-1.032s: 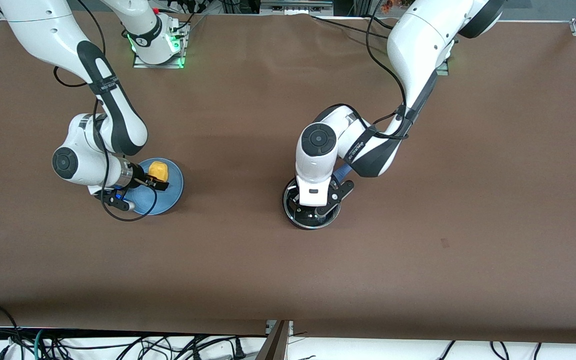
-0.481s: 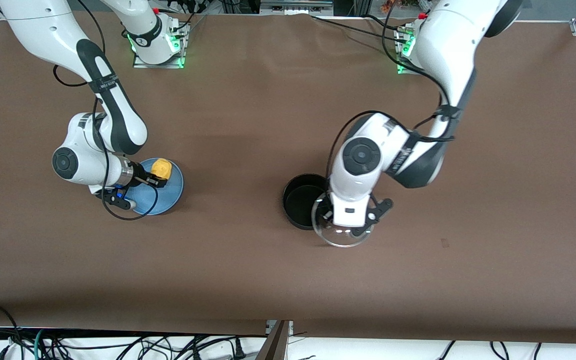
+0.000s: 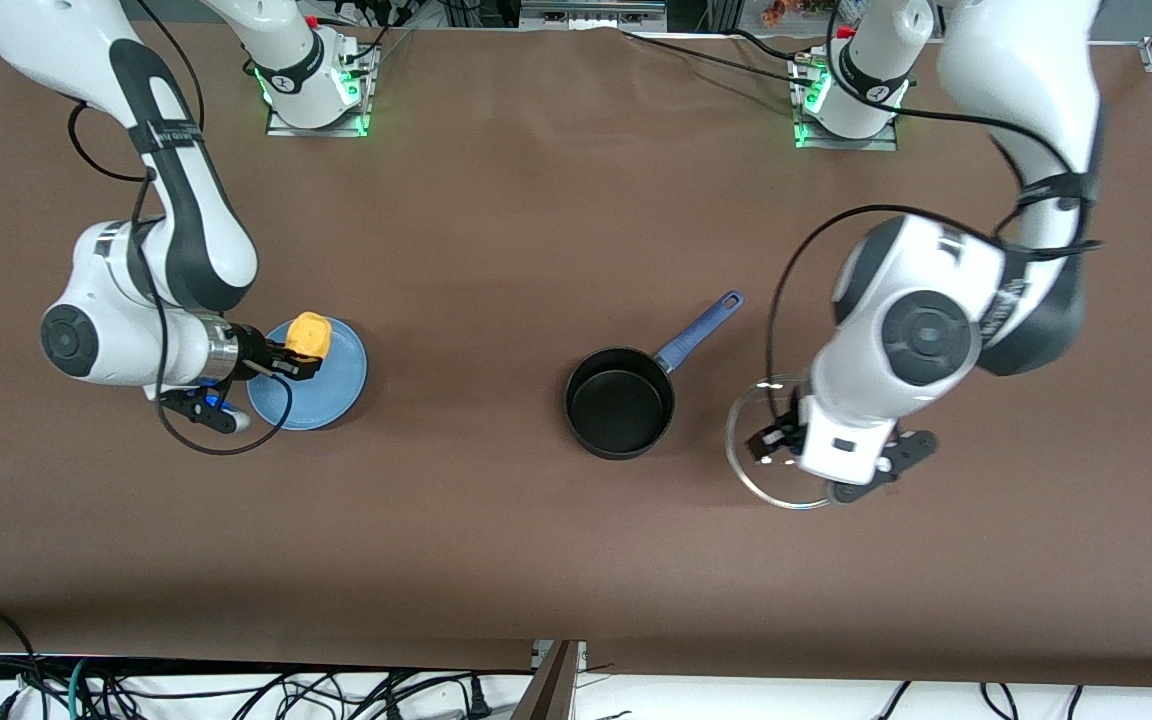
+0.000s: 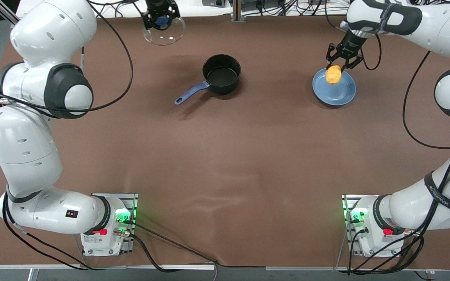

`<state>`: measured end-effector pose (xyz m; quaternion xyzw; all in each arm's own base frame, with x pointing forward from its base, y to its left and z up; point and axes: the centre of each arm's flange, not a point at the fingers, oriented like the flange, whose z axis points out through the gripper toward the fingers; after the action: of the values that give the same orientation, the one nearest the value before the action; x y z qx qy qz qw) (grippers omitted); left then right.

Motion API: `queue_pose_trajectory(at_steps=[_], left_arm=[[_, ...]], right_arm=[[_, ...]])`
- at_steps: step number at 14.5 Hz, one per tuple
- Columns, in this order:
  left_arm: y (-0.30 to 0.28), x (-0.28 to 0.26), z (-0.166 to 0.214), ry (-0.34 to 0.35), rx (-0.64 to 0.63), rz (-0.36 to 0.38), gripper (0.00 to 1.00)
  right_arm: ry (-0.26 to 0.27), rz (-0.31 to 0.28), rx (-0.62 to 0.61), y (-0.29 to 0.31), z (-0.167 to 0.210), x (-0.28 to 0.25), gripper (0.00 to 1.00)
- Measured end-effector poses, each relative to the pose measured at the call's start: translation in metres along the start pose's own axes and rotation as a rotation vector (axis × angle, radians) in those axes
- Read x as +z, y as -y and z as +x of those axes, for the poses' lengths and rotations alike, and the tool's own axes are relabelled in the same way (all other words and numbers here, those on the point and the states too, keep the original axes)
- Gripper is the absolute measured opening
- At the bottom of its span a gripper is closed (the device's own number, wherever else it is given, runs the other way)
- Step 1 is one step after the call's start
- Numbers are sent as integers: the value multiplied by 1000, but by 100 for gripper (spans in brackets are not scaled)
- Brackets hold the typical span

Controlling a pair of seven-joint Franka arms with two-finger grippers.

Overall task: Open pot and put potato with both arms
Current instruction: 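Lift the lid aside with the left gripper while the right gripper lifts the potato, then move the yellow potato into the black pot with the right gripper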

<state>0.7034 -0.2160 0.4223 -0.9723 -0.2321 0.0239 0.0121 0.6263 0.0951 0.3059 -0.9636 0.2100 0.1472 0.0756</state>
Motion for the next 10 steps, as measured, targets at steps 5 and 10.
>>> queue_pose_trajectory(at_steps=[5, 10], left_arm=[[91, 1, 59, 47, 170, 3, 43], [195, 16, 107, 76, 286, -29, 43]], right_arm=[[27, 62, 208, 125, -74, 13, 55], [-24, 171, 439, 246, -133, 46, 55]])
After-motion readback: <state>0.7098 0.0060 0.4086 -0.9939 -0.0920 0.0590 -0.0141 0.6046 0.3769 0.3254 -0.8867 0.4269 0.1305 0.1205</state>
